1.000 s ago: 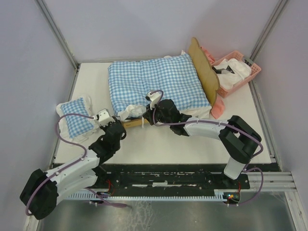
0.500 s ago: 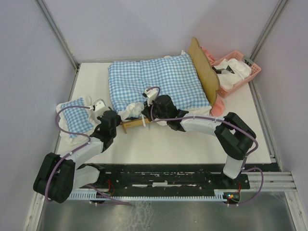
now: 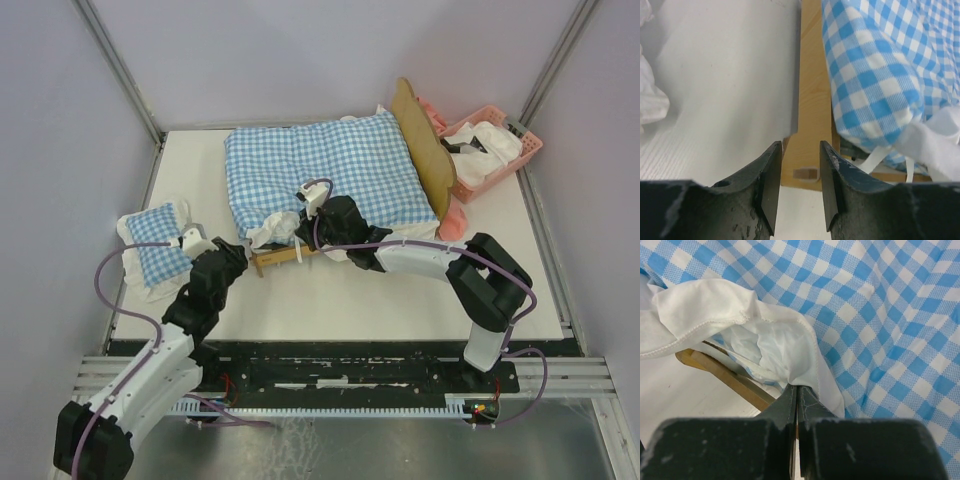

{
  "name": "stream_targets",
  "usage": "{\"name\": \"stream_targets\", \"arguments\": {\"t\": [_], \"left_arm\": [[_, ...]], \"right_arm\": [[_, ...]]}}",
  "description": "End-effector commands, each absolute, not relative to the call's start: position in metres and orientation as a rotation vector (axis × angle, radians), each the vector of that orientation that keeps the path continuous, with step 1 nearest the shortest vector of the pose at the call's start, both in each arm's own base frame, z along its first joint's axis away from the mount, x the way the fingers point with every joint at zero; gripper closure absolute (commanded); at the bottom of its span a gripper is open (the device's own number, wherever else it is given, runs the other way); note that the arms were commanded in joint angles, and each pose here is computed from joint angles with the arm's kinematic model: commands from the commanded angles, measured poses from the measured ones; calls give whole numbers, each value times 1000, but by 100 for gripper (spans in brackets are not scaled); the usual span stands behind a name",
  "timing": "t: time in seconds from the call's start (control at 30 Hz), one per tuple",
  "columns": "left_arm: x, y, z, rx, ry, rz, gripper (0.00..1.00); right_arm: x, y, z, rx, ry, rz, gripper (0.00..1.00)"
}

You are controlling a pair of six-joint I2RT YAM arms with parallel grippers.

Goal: Set up the pet bed
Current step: Cross the ropes on the bed frame.

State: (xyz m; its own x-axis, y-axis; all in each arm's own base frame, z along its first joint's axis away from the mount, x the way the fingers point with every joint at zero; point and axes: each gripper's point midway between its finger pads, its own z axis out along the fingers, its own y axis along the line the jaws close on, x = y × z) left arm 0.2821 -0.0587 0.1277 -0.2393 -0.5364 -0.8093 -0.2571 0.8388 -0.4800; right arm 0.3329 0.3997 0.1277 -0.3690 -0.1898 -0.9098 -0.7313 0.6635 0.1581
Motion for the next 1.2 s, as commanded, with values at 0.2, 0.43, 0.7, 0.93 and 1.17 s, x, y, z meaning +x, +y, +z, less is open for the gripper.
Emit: {"name": "stream_targets", "arguments": {"t": [0.2, 0.43, 0.7, 0.93, 1.17], "left_arm": [[257, -88, 106, -472, 1816, -494, 54], [265, -111, 105, -366, 1824, -521, 51], [276, -108, 99, -378, 1856, -427, 55], [260, -106, 108, -403, 1854, -402, 55], [236, -129, 104, -389, 1854, -432, 54]], "right_arm": [[351, 398, 147, -694, 1851, 657, 98], [350, 401, 151, -686, 1843, 680, 98], [351, 402, 156, -695, 1836, 681, 98], [353, 403, 151, -711, 1839, 668, 98], [355, 403, 146, -712, 1847, 663, 98]]}}
